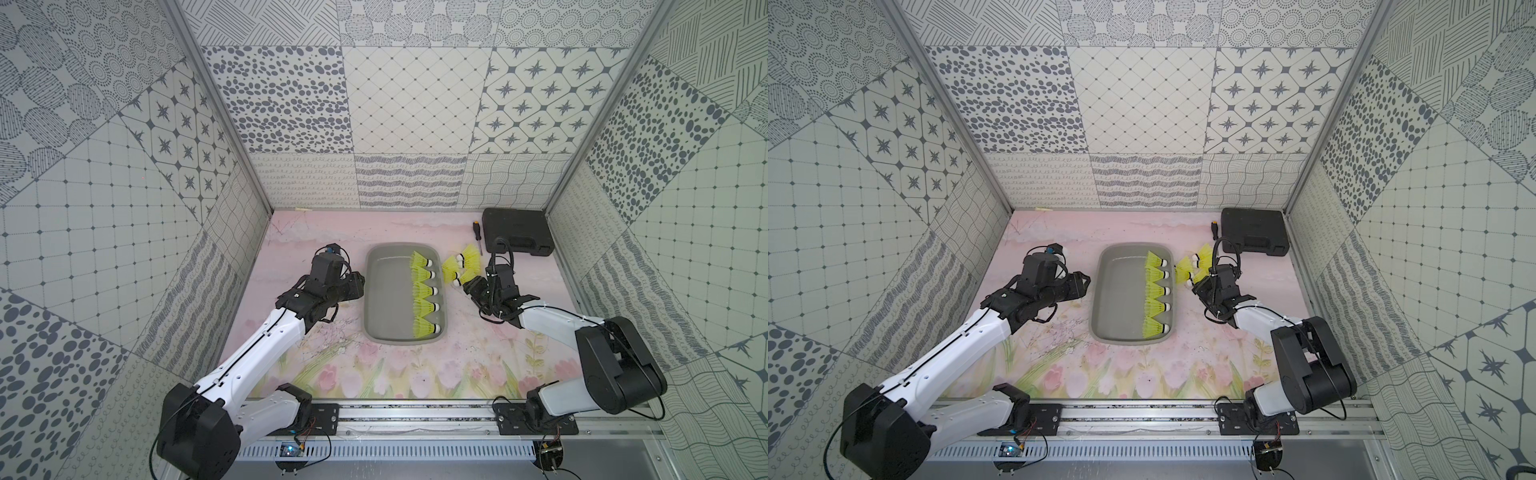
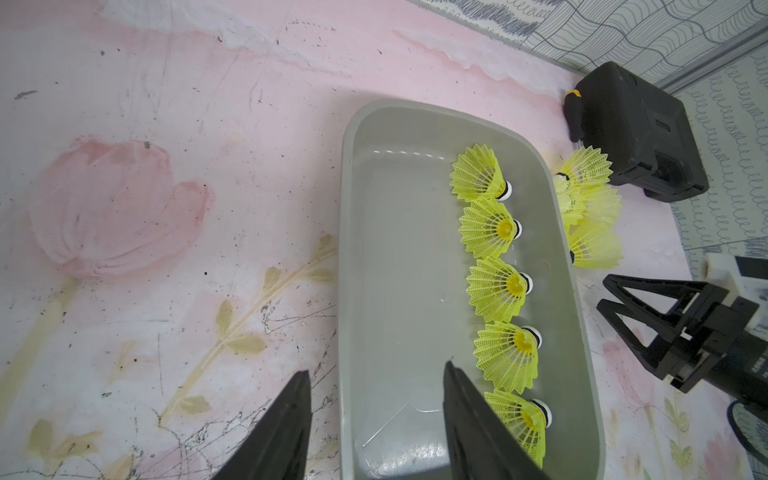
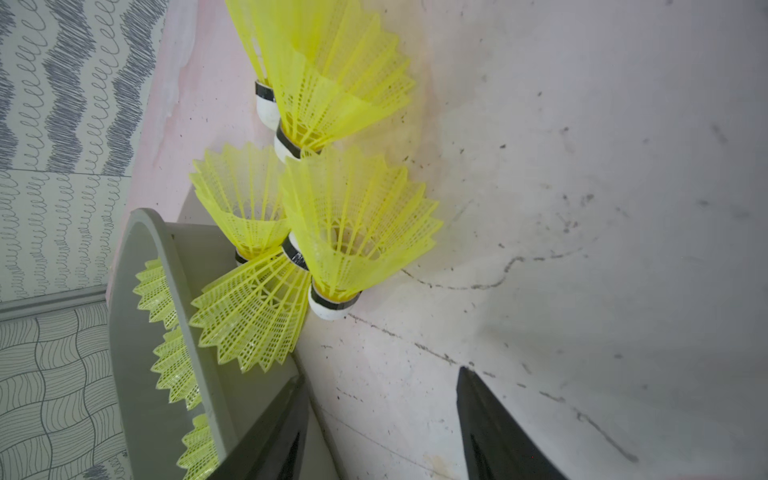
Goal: Put the shuttlecocks into the storage box
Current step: Pick up the shuttlecock at the center of the board.
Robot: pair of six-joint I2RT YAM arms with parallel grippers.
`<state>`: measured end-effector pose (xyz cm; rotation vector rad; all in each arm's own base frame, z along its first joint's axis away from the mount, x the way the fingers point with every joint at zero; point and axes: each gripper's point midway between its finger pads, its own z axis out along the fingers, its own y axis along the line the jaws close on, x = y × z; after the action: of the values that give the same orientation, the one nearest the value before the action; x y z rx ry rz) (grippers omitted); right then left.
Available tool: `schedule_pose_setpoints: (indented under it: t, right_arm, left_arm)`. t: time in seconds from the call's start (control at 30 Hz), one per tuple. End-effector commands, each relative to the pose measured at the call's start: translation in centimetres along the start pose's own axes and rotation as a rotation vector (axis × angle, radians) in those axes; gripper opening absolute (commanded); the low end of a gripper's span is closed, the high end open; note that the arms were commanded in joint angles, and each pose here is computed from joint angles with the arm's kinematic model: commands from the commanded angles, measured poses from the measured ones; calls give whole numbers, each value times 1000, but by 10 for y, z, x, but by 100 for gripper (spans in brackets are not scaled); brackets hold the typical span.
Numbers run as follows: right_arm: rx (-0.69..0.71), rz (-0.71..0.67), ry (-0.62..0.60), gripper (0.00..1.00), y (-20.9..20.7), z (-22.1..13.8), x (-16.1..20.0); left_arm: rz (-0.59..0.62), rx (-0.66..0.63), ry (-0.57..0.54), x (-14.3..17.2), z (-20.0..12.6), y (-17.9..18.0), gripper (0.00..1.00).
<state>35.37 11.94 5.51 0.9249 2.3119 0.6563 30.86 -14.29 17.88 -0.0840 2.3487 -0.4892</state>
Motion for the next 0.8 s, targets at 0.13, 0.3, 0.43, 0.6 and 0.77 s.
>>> schedule_pose_setpoints:
  t: [0.13, 0.3, 0.43, 0.6, 0.77]
  right_arm:
    - [-46, 60, -62, 62, 20, 20, -17]
    - [-50, 66, -72, 62, 22, 28, -19]
    - [-36, 77, -77, 62, 20, 32, -20]
    - [-18, 86, -83, 61, 17, 40, -20]
    - [-5, 96, -94, 59, 14, 45, -22]
  left_arm:
    - [33, 3, 19, 3, 1, 3, 55]
    - [27, 6, 24, 5, 3, 3, 55]
    - [27, 8, 25, 5, 5, 3, 55]
    - [29, 14, 29, 4, 8, 2, 55]
    - [28, 18, 36, 5, 8, 1, 55]
